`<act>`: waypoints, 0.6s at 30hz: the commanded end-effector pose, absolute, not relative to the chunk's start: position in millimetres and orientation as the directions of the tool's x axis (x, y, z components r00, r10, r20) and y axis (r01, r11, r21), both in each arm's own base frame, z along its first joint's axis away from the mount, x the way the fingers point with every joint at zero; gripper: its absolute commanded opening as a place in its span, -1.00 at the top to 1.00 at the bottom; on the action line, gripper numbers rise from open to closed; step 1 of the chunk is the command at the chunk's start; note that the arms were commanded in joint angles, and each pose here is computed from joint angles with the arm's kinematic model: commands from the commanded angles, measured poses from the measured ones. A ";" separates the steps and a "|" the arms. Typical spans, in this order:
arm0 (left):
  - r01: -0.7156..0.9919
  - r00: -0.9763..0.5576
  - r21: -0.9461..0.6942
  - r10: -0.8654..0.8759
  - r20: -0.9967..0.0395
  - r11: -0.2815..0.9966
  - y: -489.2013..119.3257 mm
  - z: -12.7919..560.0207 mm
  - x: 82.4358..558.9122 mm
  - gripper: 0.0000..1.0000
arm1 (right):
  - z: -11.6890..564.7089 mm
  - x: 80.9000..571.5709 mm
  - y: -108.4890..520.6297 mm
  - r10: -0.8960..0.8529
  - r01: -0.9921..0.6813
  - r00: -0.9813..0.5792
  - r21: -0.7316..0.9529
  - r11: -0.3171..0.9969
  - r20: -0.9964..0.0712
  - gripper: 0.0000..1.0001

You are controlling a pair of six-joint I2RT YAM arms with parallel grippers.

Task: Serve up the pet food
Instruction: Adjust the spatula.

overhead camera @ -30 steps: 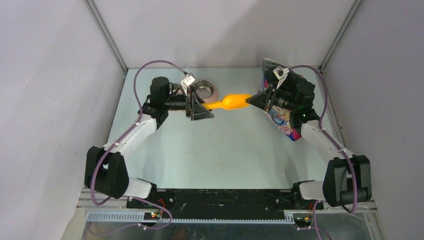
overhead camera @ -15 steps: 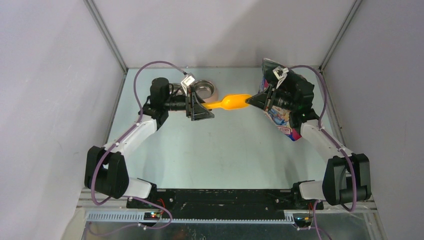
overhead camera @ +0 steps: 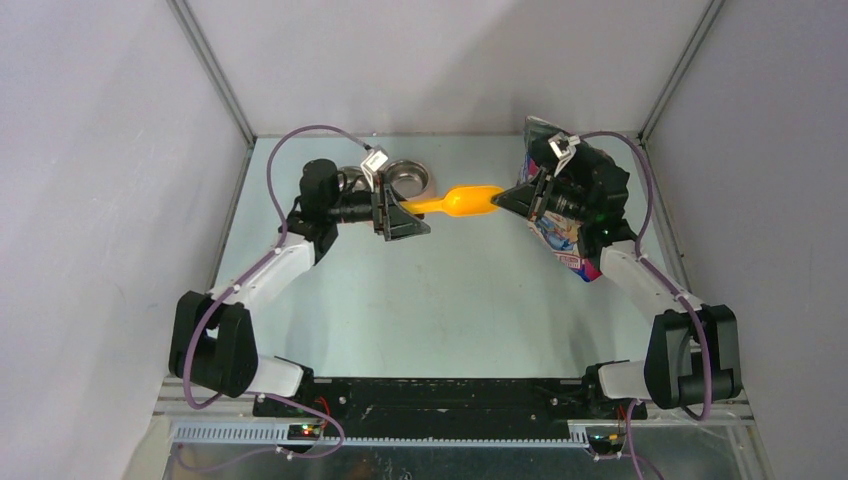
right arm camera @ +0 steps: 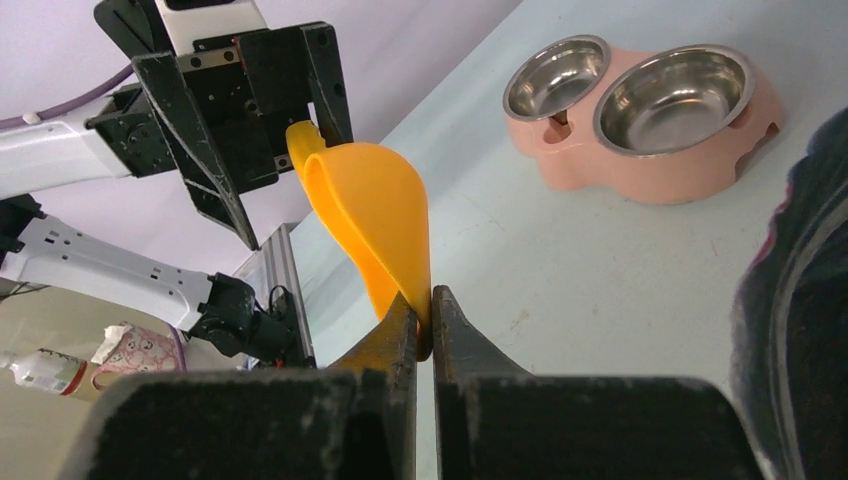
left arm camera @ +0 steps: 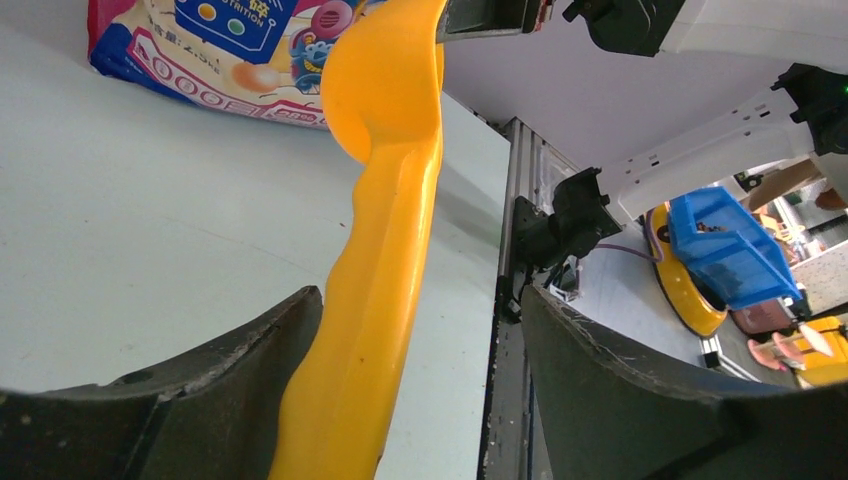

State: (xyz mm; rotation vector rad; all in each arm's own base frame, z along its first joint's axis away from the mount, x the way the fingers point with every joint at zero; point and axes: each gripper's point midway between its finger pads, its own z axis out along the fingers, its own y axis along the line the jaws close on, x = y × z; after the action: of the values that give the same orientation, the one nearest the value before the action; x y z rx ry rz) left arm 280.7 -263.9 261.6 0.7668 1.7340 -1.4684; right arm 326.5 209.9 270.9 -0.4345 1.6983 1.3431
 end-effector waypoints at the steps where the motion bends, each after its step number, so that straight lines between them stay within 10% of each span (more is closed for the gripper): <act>1: 0.835 -0.524 -0.524 -0.047 -0.850 0.165 -266.0 274.5 279.8 -0.57 | 277.6 331.2 209.1 0.280 -0.737 -0.514 0.584 0.339 -0.811 1.00; 18: 0.833 -0.523 -0.528 -0.076 -0.849 0.165 -263.5 279.5 281.6 -0.66 | 267.3 334.8 209.1 0.299 -0.705 -0.541 0.618 0.347 -0.786 1.00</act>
State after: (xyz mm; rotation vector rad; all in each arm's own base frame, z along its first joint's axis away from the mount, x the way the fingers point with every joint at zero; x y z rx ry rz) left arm 284.2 -264.7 264.3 0.7165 1.7243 -1.4805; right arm 329.8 210.4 261.4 -0.3713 1.7231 1.3769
